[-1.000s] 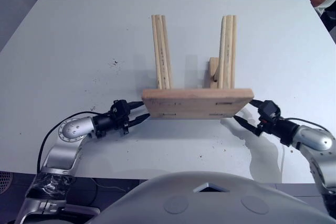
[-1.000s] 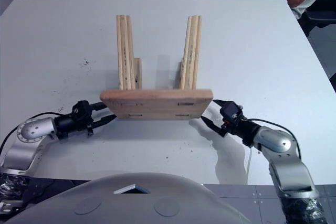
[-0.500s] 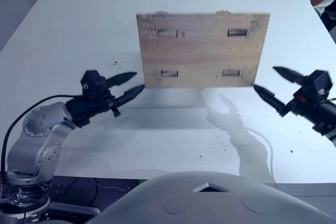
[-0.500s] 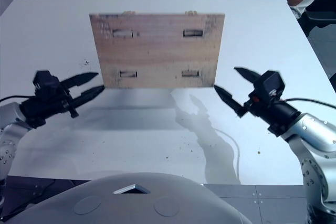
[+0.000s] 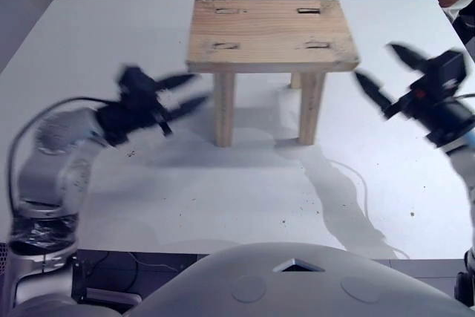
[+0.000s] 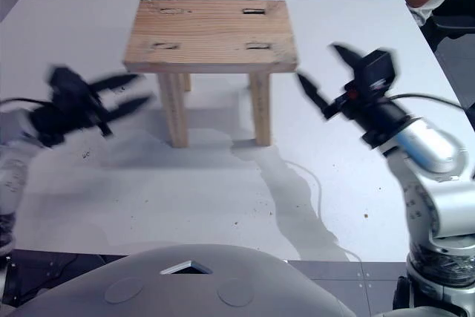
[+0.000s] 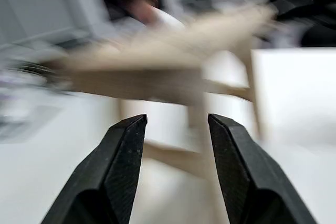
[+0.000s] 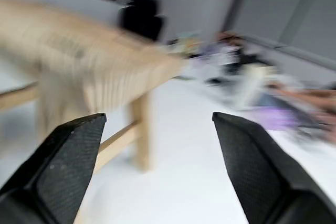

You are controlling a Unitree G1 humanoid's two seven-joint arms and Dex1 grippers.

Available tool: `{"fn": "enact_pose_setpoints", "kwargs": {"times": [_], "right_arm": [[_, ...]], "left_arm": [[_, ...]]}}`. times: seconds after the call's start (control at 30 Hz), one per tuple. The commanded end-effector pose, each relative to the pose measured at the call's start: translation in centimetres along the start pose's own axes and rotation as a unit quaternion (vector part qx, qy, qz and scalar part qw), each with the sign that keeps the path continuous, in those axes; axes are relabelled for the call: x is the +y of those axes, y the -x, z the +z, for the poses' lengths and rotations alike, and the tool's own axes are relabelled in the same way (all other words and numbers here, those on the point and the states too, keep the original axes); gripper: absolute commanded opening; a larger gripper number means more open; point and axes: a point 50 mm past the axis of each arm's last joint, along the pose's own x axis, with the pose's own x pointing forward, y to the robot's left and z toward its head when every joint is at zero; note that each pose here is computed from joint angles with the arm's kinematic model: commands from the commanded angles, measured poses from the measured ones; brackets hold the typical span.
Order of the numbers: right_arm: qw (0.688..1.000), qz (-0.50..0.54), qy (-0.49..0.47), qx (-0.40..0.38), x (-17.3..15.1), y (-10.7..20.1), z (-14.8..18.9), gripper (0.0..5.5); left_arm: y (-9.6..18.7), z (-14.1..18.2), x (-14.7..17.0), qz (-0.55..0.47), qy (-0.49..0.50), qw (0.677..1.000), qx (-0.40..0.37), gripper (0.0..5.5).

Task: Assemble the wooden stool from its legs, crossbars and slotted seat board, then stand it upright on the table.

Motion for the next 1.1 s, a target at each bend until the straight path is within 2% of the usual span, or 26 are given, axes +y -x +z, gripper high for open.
{"fn": "enact_pose_setpoints", "kwargs": {"times": [0.03,0.2,0.37,0.47,0.5,0.57,0.67,0.83,1.03,1.1], "right_arm": [[1.0,-0.018,0.006,0.006,-0.5,1.0,-0.5,3.77],[0.996,-0.089,0.001,0.0,-2.8,1.4,-1.1,3.77],[0.976,-0.202,0.0,0.076,-4.7,1.4,-5.8,3.77],[0.956,-0.279,-0.045,0.08,-4.9,0.8,-8.4,3.77],[0.948,-0.303,-0.063,0.079,-4.9,0.5,-9.3,3.77],[0.938,-0.328,-0.086,0.075,-4.5,-0.5,-10.7,3.77],[0.933,-0.337,-0.109,0.061,-3.8,-2.1,-11.8,3.77],[0.939,-0.322,-0.109,0.051,-3.1,-4.0,-12.2,3.77],[0.925,-0.363,-0.099,0.05,-4.7,-3.6,-12.7,3.77],[0.922,-0.371,-0.099,0.048,-5.0,-3.6,-12.8,3.77]], "left_arm": [[2.0,-2.2,1.5,0.051,0.0,0.998,0.048,2.19],[4.5,-2.7,2.7,0.081,0.027,0.995,0.057,2.19],[7.4,-6.0,2.1,0.133,0.101,0.983,0.078,2.19],[7.8,-7.3,3.3,0.227,0.109,0.966,0.051,2.19],[7.7,-7.9,4.3,0.283,0.102,0.952,0.048,2.19],[6.4,-9.2,5.4,0.358,0.083,0.928,0.058,2.19],[3.0,-10.3,5.5,0.4,0.062,0.914,0.038,2.19],[-1.7,-11.0,3.1,0.345,0.061,0.937,0.007,2.19],[-4.3,-9.5,0.9,0.302,0.077,0.949,-0.053,2.19],[-4.4,-9.8,1.1,0.32,0.082,0.943,-0.047,2.19]]}}
